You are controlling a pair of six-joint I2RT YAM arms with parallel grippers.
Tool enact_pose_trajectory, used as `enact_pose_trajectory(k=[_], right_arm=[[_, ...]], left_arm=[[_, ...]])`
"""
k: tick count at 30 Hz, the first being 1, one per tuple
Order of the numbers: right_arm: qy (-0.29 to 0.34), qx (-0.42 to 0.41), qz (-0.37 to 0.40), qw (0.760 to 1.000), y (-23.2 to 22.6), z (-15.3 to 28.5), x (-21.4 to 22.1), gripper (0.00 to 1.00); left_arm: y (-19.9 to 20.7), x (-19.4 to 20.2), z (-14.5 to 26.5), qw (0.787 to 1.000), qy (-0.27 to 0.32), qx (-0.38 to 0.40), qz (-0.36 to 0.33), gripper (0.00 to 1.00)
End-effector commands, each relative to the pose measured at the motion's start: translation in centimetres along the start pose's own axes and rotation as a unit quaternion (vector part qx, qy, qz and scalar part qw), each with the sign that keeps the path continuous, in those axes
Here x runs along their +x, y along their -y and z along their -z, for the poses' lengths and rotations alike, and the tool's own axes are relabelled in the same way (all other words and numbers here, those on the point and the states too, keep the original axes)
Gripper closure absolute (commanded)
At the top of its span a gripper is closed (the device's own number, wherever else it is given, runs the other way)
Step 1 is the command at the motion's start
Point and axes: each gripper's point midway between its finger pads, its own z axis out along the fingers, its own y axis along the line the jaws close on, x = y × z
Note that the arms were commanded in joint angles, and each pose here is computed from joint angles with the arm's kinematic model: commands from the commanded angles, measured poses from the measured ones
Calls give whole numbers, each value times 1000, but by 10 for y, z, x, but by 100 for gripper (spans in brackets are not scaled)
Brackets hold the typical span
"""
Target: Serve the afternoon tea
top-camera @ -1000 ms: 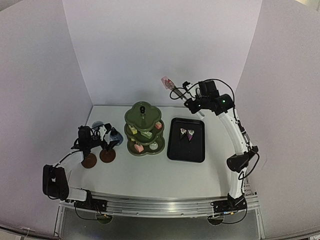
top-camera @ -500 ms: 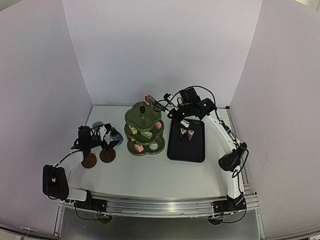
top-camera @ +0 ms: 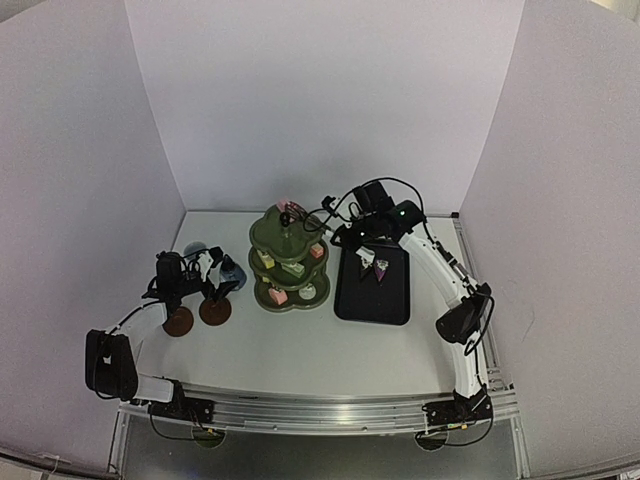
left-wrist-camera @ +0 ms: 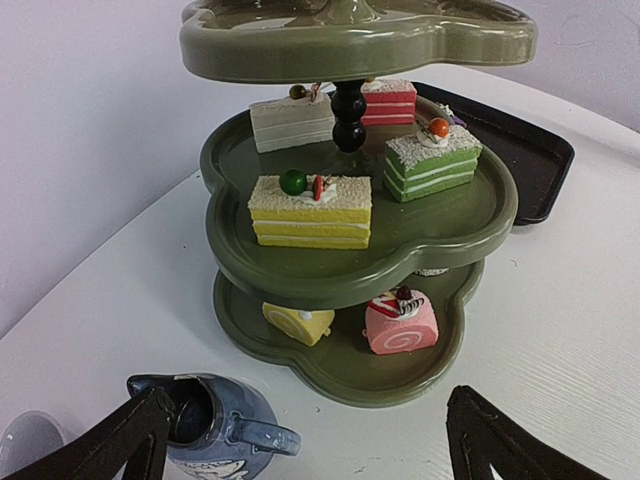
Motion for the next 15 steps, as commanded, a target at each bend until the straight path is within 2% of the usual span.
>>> enact_pose_trajectory(k=[1, 5, 15], right_arm=[[43, 2, 10, 999, -5, 19, -23, 80], [44, 8, 9, 999, -4, 22, -24, 71], [60, 10, 4, 998, -6, 36, -32, 68]], left_arm=[[2, -15, 5, 1000, 18, 0, -20, 4], [2, -14, 5, 1000, 17, 0, -19, 4], [3, -13, 6, 1000, 15, 0, -20, 4]])
